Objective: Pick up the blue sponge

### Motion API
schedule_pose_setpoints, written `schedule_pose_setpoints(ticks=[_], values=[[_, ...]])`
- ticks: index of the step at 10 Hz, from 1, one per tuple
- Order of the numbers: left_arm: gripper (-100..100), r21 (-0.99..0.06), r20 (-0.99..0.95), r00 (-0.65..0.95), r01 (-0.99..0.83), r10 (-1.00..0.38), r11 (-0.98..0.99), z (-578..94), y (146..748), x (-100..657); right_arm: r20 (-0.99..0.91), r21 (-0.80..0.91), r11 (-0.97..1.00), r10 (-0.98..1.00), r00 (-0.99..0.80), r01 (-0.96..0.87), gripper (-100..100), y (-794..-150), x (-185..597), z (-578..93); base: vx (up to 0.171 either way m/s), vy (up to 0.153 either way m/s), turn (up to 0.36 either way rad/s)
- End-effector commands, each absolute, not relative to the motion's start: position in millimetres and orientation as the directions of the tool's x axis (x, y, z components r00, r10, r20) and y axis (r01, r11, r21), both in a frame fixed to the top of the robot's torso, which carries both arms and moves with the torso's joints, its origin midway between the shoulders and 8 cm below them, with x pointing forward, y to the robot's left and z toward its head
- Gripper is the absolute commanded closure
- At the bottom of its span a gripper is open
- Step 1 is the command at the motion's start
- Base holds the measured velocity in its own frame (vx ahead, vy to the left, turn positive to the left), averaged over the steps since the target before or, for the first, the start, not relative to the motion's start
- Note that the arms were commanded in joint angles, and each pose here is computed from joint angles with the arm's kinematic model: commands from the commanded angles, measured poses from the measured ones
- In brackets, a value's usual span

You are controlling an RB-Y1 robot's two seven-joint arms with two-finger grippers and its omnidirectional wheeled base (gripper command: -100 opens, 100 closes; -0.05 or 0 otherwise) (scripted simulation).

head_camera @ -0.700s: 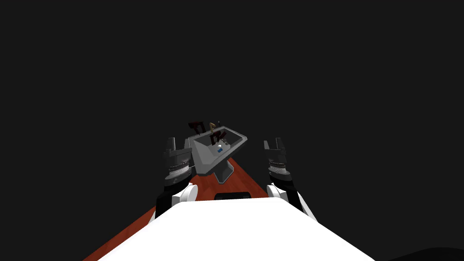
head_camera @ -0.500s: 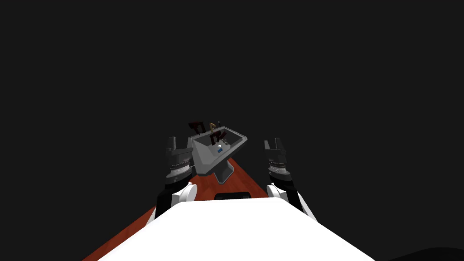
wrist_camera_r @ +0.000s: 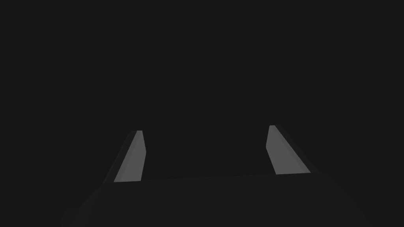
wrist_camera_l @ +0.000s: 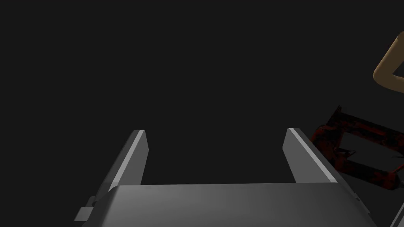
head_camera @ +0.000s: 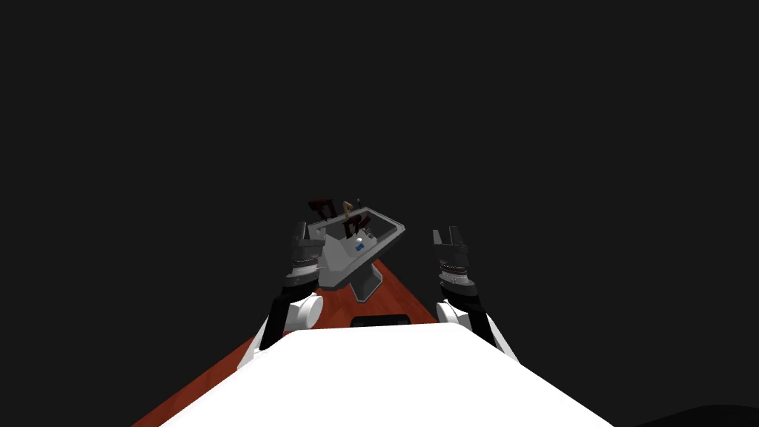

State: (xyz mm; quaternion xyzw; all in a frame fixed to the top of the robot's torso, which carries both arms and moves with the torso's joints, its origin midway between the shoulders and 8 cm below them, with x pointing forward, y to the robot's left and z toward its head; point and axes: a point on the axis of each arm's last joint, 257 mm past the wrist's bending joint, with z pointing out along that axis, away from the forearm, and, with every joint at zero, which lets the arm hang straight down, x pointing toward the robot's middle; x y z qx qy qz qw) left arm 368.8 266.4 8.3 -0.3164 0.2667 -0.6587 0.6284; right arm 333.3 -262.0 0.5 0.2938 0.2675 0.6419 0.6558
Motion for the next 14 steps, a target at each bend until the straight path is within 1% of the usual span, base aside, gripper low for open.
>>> schedule_pose_setpoints(ticks=[1, 7, 11, 13, 14], values=[[-100, -0.781, 0.108, -0.044, 0.615, -0.993, -0.112, -6.7, 263.1, 390.8, 0.026, 0.729, 0.003, 0.999, 0.033, -0.685, 0, -262.0, 333.3, 0.5, 0.043, -0.035, 0.038], [-100, -0.849, 0.185, -0.093, 0.485, -0.978, -0.207, -44.3, 260.0, 439.9, 0.026, 0.729, 0.003, 0.999, 0.033, -0.685, 0, -262.0, 333.3, 0.5, 0.027, -0.020, 0.023], [-100, -0.879, 0.252, -0.115, 0.389, -0.961, -0.277, -70.8, 256.3, 472.7, 0.026, 0.729, 0.003, 0.999, 0.033, -0.685, 0, -262.0, 333.3, 0.5, 0.026, -0.028, 0.028], [-100, -0.889, 0.254, -0.112, 0.364, -0.961, -0.277, -77.2, 255.3, 475.4, 0.026, 0.729, 0.003, 0.999, 0.033, -0.685, 0, -262.0, 333.3, 0.5, 0.022, -0.019, 0.010], [-100, -0.896, 0.290, -0.119, 0.316, -0.950, -0.313, -90.2, 252.6, 491.0, 0.026, 0.729, 0.003, 0.999, 0.033, -0.685, 0, -262.0, 333.3, 0.5, 0.016, -0.023, 0.039]])
